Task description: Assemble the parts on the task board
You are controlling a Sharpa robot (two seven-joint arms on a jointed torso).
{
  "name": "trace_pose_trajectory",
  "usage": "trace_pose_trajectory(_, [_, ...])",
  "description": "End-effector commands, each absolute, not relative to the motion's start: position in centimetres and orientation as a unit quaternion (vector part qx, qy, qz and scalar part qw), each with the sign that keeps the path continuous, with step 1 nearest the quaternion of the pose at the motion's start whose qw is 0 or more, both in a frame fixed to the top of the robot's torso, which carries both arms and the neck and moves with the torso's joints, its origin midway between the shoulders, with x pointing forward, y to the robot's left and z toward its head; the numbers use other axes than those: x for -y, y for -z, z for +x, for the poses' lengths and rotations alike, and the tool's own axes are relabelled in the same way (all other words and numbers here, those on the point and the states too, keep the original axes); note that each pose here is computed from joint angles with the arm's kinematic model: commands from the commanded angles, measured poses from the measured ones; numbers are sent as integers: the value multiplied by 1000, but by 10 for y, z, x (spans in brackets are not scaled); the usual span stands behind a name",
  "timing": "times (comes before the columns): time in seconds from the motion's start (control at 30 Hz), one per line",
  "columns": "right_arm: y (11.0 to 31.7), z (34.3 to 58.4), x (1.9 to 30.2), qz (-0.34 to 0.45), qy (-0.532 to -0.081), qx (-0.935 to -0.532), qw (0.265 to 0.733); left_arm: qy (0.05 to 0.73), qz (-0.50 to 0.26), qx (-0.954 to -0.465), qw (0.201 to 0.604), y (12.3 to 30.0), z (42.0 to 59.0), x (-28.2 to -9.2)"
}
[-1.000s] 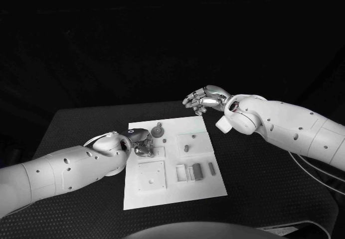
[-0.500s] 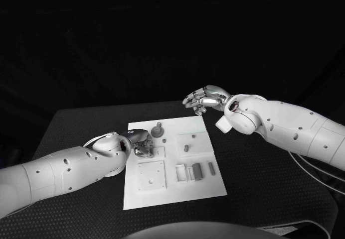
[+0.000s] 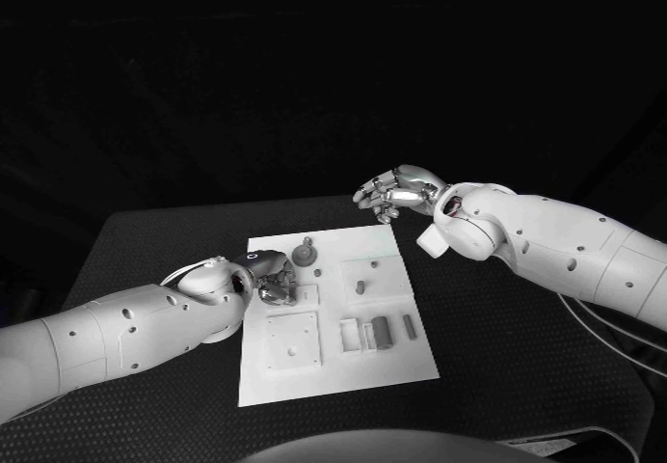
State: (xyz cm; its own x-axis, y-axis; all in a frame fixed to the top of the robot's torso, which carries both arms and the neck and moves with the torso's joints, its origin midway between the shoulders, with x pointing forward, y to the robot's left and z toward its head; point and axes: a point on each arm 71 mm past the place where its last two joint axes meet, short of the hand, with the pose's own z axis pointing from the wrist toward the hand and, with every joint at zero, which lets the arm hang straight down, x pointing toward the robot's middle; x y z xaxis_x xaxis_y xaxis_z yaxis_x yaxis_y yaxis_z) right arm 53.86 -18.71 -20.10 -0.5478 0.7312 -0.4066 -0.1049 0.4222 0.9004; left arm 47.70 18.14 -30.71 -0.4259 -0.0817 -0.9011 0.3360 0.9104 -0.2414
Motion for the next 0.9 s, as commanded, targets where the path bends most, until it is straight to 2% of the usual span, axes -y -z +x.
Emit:
trace_pose_trajectory(0.03, [201,538,186,210,-499,-729,420,210,71,-812,540,305,477,-180])
trace_pose_trajectory(0.9, [201,538,186,210,-499,-729,420,201,71,-821,530,306,477,-181])
